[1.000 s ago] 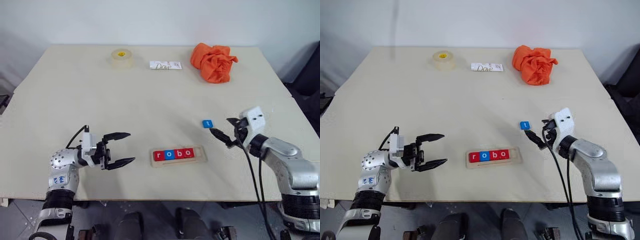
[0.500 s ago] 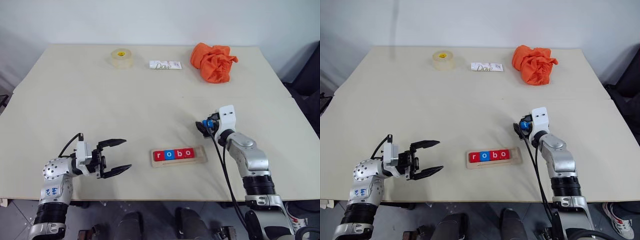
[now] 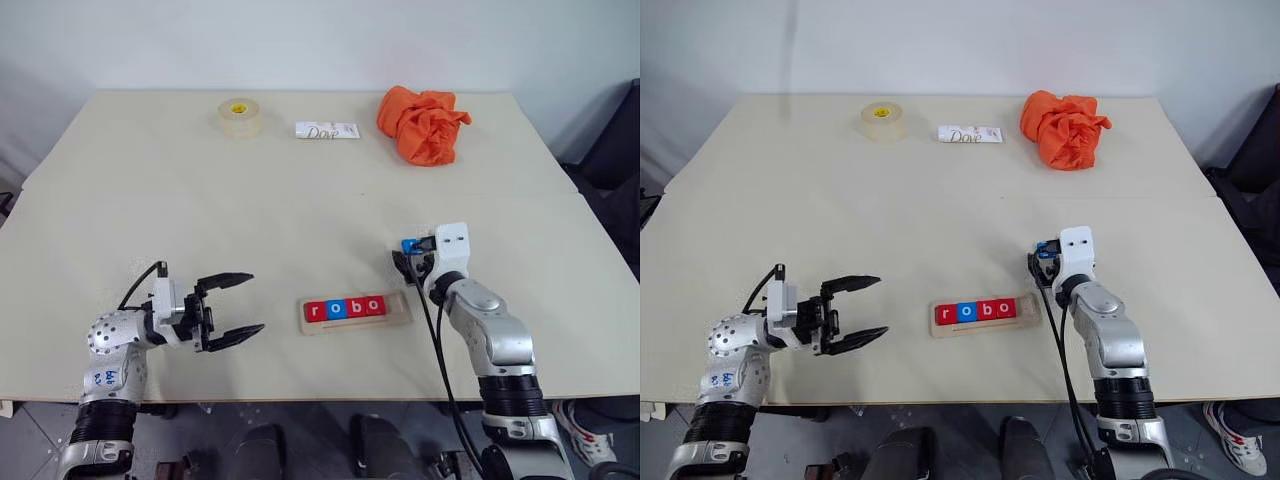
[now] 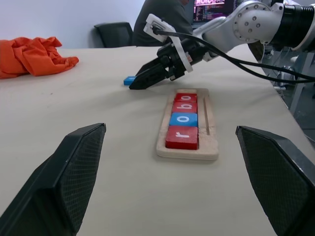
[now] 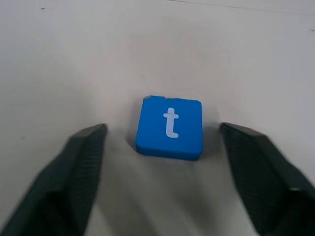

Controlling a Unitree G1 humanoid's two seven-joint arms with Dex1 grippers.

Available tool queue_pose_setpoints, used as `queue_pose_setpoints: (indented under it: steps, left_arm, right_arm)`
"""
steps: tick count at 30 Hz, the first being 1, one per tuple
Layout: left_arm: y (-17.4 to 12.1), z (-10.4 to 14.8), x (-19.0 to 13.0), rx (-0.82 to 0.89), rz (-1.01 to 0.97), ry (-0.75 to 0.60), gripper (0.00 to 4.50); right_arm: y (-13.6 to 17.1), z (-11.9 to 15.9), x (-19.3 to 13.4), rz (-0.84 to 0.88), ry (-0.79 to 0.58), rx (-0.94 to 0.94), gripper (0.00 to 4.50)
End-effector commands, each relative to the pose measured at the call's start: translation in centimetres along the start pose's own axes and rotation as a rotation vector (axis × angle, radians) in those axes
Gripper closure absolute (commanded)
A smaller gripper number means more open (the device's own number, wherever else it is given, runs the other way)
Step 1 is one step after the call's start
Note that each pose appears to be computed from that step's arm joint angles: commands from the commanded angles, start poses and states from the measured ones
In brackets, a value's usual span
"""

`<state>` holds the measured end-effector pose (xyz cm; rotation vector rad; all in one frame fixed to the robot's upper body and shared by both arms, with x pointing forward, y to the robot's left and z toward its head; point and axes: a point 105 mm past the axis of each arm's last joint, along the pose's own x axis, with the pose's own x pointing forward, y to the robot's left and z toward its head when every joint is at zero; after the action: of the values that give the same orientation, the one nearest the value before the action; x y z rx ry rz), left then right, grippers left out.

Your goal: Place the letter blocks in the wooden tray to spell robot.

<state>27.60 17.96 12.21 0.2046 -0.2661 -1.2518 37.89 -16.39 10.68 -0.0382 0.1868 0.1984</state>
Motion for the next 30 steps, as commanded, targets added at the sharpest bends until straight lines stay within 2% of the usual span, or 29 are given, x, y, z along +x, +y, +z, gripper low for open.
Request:
queue_pose_setpoints:
  steps: [1,4,5,9,12,18,23,30]
  left_arm:
    - [0.2,0.2,0.2,0.012,-0.009,-0.014,0.0]
    - [0.3,0.2,0.3,0.013,-0.011,-0.015,0.0]
    - [0.4,0.2,0.2,0.013,-0.011,-0.015,0.0]
    - [0.5,0.2,0.1,0.013,-0.012,-0.014,0.0]
    - [0.3,0.2,0.0,0.002,-0.025,-0.015,0.0]
    - [0.1,0.2,-0.1,-0.014,-0.069,-0.009,0.0]
    - [0.4,0.1,0.4,-0.02,-0.103,-0.013,0.0]
    - [0.5,0.0,1.0,-0.033,-0.127,-0.019,0.0]
  right_arm:
    - [0.0,0.2,0.4,-0.011,-0.008,-0.005,1.95]
    - [-0.1,0.2,0.6,-0.011,-0.011,-0.002,2.95]
    - [-0.1,0.3,0.6,-0.014,-0.017,-0.004,3.03]
    - [-0.7,1.6,-0.2,-0.033,-0.063,-0.026,3.03]
    - [-1.6,3.2,-2.4,-0.051,-0.107,-0.047,3.03]
    - [-2.2,3.7,-6.7,-0.105,-0.092,-0.062,3.03]
    - [0.0,1.3,-10.1,-0.087,-0.016,-0.049,3.03]
    - [-0.1,-0.3,-10.9,-0.157,0.018,0.039,3.03]
